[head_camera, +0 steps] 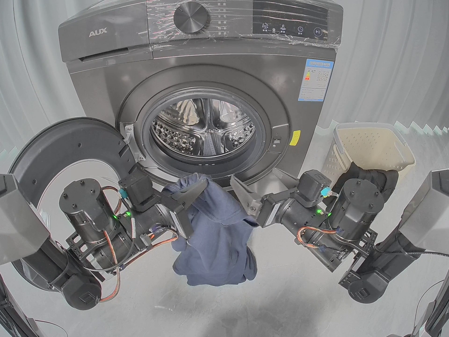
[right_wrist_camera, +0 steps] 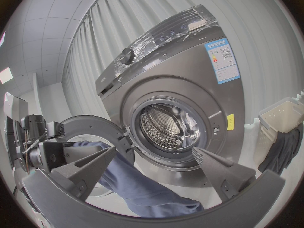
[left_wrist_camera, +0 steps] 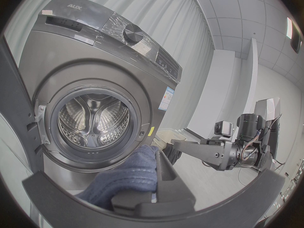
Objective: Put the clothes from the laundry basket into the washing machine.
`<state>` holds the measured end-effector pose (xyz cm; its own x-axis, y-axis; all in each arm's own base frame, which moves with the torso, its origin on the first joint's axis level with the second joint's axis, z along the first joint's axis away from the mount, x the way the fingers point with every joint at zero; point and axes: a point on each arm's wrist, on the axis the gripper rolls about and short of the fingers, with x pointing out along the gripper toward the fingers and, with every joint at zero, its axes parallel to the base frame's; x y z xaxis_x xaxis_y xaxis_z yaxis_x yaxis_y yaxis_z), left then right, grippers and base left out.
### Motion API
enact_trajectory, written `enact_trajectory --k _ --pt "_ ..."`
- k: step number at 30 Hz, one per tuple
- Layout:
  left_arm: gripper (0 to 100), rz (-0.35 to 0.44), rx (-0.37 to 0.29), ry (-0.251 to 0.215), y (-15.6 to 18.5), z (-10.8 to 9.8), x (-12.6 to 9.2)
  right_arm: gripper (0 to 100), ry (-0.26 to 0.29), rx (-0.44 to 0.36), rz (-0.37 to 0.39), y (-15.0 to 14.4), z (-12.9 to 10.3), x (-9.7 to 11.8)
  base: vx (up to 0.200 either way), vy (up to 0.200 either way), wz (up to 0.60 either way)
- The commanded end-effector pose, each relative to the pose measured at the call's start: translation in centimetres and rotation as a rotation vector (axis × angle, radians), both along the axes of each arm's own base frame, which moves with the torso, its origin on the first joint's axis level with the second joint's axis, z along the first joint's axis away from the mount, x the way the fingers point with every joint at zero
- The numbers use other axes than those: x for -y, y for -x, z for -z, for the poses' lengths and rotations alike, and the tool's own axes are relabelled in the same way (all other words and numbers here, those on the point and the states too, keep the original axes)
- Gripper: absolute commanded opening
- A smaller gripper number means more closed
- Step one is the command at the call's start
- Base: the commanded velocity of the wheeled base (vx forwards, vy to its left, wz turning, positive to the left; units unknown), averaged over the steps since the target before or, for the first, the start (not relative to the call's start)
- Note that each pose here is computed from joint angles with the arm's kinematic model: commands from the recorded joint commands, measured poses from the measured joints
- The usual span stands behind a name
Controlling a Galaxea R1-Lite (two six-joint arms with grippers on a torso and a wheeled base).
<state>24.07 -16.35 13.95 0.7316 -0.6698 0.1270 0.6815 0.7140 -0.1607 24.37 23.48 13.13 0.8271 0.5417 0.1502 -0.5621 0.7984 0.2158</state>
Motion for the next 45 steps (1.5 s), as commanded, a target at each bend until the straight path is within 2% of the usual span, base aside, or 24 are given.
enact_trajectory --k 1,5,10,18,22,32,38,44,45 --pt "0 -0.006 0.019 0.006 0.3 -0.5 -0.2 100 0.036 -0.028 0.054 -0.7 1.2 2.0 0.0 0.0 0.0" --pt "0 -0.008 0.044 0.019 0.5 -1.2 -0.3 100 0.065 -0.052 0.068 -1.0 1.8 3.6 0.0 0.0 0.0" --pt "0 -0.011 0.088 0.05 0.3 -2.5 -0.3 100 0.088 -0.075 0.082 -0.7 2.3 4.6 0.0 0.0 0.0" --pt "0 -0.025 0.126 0.075 0.2 -3.7 -0.7 100 0.109 -0.097 0.079 -0.5 2.9 4.7 0.0 0.0 0.0" --pt "0 -0.057 0.155 0.085 -0.1 -4.5 -1.5 100 0.16 -0.134 0.075 0.3 4.0 5.3 0.0 0.0 0.0" --pt "0 -0.061 0.184 0.103 0.0 -5.3 -1.8 100 0.242 -0.238 0.033 1.3 6.9 6.0 0.0 0.0 0.0" --pt "0 -0.057 0.186 0.105 0.1 -5.4 -1.7 100 0.272 -0.291 -0.001 1.1 8.7 5.7 0.0 0.0 0.0" --pt "0 -0.052 0.187 0.106 0.2 -5.4 -1.6 100 0.27 -0.266 -0.018 0.4 8.7 5.0 0.0 0.0 0.0" --pt "0 -0.052 0.193 0.109 0.2 -5.6 -1.6 100 0.274 -0.268 -0.032 -0.2 9.3 4.6 0.0 0.0 0.0"
